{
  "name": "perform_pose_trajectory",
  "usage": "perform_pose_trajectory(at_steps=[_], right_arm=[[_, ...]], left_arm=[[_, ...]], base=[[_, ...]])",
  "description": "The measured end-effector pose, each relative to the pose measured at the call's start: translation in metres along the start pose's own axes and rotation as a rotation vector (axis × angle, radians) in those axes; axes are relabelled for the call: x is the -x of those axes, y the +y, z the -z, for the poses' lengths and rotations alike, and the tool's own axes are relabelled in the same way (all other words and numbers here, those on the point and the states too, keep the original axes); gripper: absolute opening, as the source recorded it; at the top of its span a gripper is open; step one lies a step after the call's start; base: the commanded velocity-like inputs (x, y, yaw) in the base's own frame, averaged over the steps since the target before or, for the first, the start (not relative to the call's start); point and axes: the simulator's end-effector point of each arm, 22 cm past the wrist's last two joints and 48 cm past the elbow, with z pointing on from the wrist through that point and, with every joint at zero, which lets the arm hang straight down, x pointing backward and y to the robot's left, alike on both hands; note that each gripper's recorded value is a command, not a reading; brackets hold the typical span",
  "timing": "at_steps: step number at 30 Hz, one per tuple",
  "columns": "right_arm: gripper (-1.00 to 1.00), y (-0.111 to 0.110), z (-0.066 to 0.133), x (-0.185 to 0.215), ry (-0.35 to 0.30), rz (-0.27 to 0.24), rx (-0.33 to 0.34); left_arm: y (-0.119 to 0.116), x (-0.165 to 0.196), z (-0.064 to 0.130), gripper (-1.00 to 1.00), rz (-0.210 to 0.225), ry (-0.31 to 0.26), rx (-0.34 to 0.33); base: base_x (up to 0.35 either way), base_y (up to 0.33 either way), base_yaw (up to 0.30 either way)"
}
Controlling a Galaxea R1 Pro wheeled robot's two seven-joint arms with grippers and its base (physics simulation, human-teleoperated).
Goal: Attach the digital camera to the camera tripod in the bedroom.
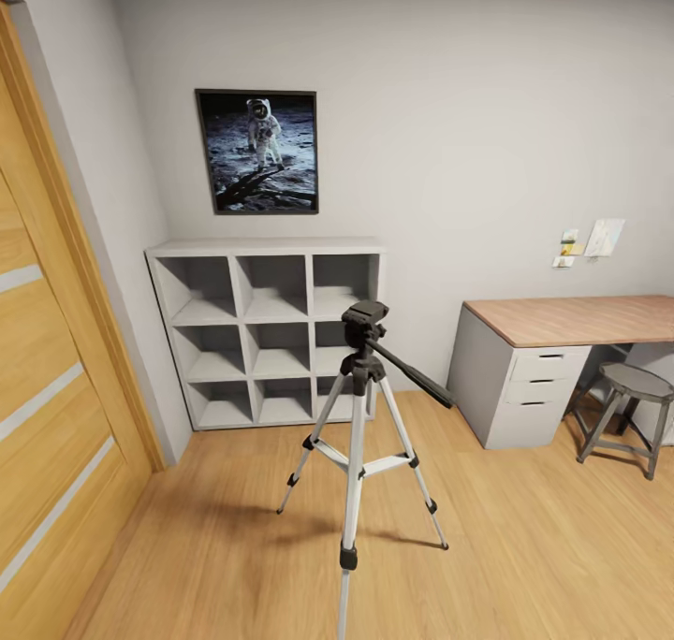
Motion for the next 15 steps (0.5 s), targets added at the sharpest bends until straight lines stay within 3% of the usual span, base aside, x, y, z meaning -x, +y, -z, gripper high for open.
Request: perform_pose_trajectory(at_steps=[11, 15], right_arm=[[1.00, -0.009, 0.002, -0.028, 0.033, 0.000, -0.013], [1.00, -0.004, 0.002, -0.037, 0.038, 0.045, -0.010]], left_arm=[[0.001, -0.002, 0.000, -1.00, 0.005, 0.003, 0.002], [0.001, -0.002, 0.000, -1.00, 0.005, 0.003, 0.002]], base=[[0.000, 0.000, -0.001], [0.000, 0.000, 0.000]])
